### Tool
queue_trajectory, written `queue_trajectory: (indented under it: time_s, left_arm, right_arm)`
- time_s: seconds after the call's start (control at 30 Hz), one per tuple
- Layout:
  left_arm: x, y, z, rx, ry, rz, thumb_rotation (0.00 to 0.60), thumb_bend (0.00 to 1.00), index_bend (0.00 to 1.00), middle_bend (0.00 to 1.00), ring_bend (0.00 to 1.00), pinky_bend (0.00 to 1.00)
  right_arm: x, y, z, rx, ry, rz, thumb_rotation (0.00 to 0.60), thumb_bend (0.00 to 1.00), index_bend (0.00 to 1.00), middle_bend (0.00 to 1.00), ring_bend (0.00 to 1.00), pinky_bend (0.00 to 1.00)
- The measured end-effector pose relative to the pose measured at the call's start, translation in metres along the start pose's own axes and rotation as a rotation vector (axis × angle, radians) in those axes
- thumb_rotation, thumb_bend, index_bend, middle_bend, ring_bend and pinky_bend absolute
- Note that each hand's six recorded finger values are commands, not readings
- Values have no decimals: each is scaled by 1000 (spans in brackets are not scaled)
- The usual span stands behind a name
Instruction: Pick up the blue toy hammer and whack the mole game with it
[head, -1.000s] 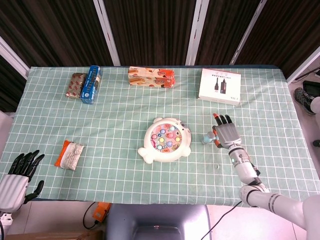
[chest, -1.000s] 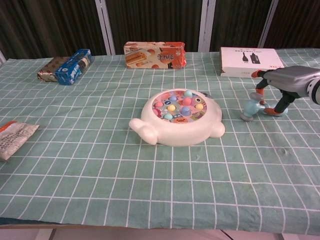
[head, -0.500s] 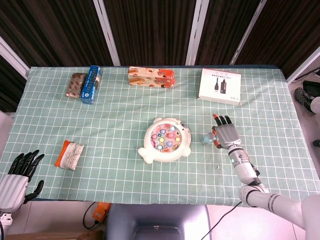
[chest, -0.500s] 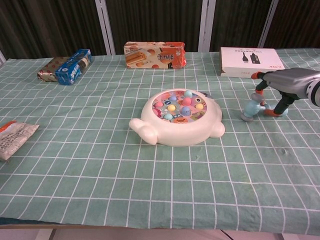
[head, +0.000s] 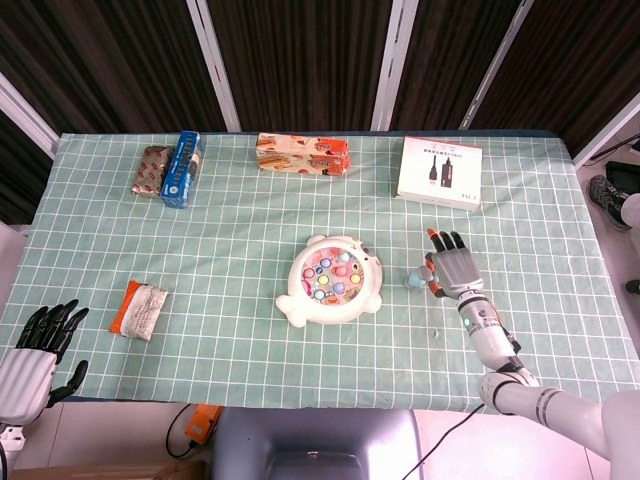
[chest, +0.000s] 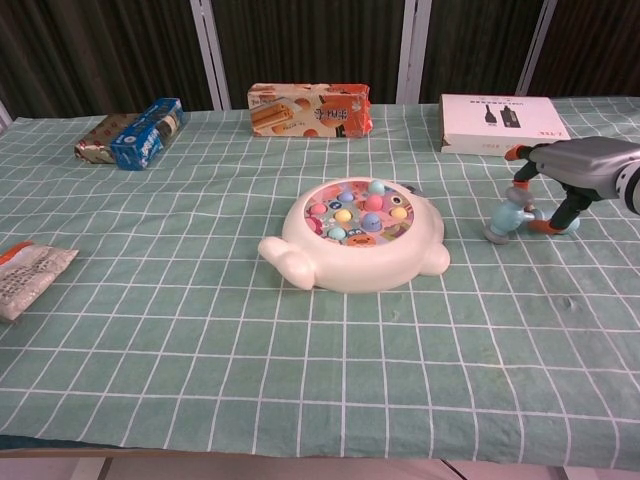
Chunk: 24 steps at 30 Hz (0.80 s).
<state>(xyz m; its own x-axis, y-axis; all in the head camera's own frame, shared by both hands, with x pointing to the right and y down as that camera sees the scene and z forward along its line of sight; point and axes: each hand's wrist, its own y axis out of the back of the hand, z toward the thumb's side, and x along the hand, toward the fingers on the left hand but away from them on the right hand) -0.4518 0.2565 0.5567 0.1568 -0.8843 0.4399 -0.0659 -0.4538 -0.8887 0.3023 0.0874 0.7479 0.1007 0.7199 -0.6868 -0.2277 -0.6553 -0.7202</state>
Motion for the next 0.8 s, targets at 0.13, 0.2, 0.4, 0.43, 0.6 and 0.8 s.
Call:
queue_trajectory:
  time_s: [0.13, 0.2, 0.4, 0.43, 0.6, 0.8]
  left_arm:
    - [0, 0, 0, 0, -1, -1, 600, 420, 0, 0, 0, 0]
    - [0, 0, 1, 1, -3, -2, 600, 420, 0, 0, 0, 0]
    - [0, 0, 0, 0, -2, -1, 600, 419, 0, 0, 0, 0]
    - [0, 0, 0, 0, -2, -1, 600, 420, 0, 0, 0, 0]
    - [0, -1, 1, 0, -3, -2, 600, 419, 0, 0, 0, 0]
    - [0, -1, 1, 0, -3, -3, 600, 419, 0, 0, 0, 0]
  right_arm:
    - [0, 0, 0, 2, -3, -3, 600, 506, 715, 263, 112, 120]
    - [0, -1, 0, 3, -3, -4, 600, 511, 731, 294, 162, 150]
    - [-1, -1, 0, 7, -7, -8, 600, 524, 781, 395, 331, 282]
    - [-1, -1, 0, 9, -7, -9, 600, 525, 787, 407, 344, 289]
    - [-1, -1, 0, 13, -7, -12, 600, 528, 808, 466, 382, 291]
    - [0, -1, 0, 16, -9, -20, 600, 529, 824, 538, 426, 293]
